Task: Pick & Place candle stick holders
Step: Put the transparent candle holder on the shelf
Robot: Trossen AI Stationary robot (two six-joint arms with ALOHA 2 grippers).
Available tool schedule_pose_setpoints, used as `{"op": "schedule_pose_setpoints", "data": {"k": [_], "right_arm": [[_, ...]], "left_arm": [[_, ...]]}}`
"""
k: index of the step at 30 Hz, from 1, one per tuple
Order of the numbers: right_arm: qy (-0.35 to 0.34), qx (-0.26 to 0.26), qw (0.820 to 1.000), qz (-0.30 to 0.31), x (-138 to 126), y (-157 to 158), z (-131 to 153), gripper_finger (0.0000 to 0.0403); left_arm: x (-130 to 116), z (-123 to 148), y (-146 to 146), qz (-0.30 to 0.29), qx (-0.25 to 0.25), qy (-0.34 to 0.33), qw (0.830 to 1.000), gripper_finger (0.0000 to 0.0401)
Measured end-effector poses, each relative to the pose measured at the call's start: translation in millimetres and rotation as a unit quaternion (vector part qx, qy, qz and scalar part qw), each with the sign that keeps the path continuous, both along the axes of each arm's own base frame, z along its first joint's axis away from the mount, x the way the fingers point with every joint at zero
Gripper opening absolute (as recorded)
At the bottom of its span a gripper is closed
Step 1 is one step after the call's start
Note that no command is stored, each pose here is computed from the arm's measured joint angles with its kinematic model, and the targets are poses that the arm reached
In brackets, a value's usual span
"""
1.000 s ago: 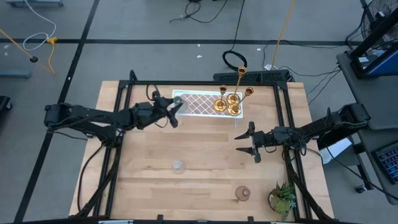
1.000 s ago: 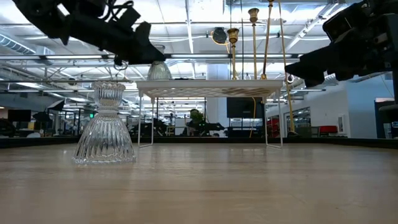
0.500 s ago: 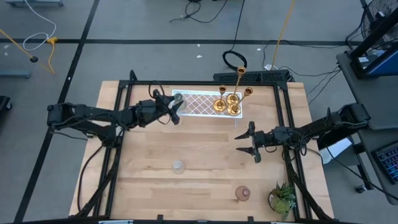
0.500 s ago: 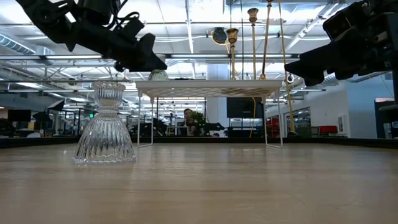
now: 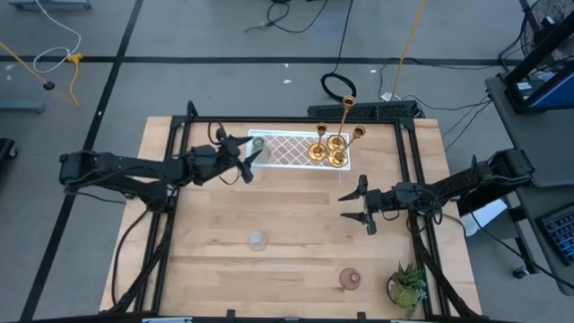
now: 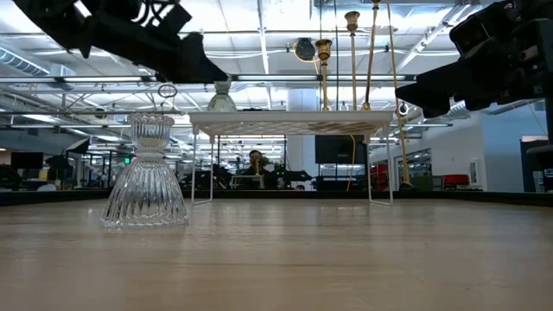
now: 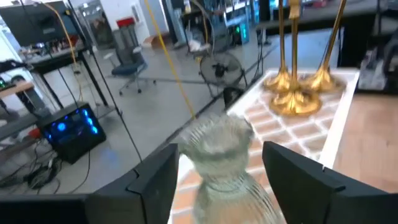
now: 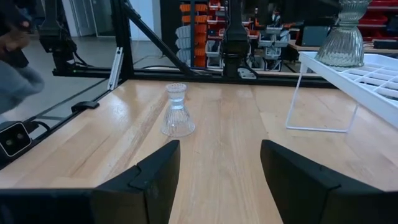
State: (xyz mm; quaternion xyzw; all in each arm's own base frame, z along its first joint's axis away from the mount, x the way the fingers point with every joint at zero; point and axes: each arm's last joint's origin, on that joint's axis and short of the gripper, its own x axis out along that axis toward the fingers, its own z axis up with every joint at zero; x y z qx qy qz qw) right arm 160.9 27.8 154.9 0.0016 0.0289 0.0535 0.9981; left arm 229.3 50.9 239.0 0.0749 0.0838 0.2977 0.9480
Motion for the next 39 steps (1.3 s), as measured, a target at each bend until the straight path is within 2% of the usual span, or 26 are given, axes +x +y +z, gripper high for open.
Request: {"op": "schedule_pose_setpoints", "data": {"k": [8,10,13,20,24,29,34,39], "right_arm": [[0.000,0.002,1.000,0.000,0,0,0,0.0252],[0.000,0.001,1.000,0.000,0,0,0,0.0264],[0.001,-0.003,1.000,0.000,0,0,0,0.0275],[0.000,-0.040,0.999,0.002,0,0,-1,0.0275],[0.000,-0.029,1.000,0.002,0,0,-1,0.0270],[0.005,0.010,1.000,-0.001,0,0,-1,0.0268],[0.005,0.014,1.000,-0.001,0,0,-1,0.0267],[-0.003,0.011,1.000,0.000,0,0,1,0.0267]], "left_arm": [[-28,11,-15,0.024,-0.017,0.030,0.999,0.0261],[-33,12,-21,0.009,-0.029,0.034,0.999,0.0261],[-37,9,-32,-0.055,-0.060,0.051,0.995,0.0262],[-27,-15,-65,-0.191,-0.162,0.120,0.961,0.0261],[-16,-31,-87,-0.239,-0.170,0.157,0.943,0.0254],[-7,-52,-114,-0.280,-0.171,0.192,0.925,0.0246],[-9,-63,-135,-0.294,-0.204,0.213,0.909,0.0246],[-16,-65,-149,-0.302,-0.192,0.220,0.908,0.0246]]}}
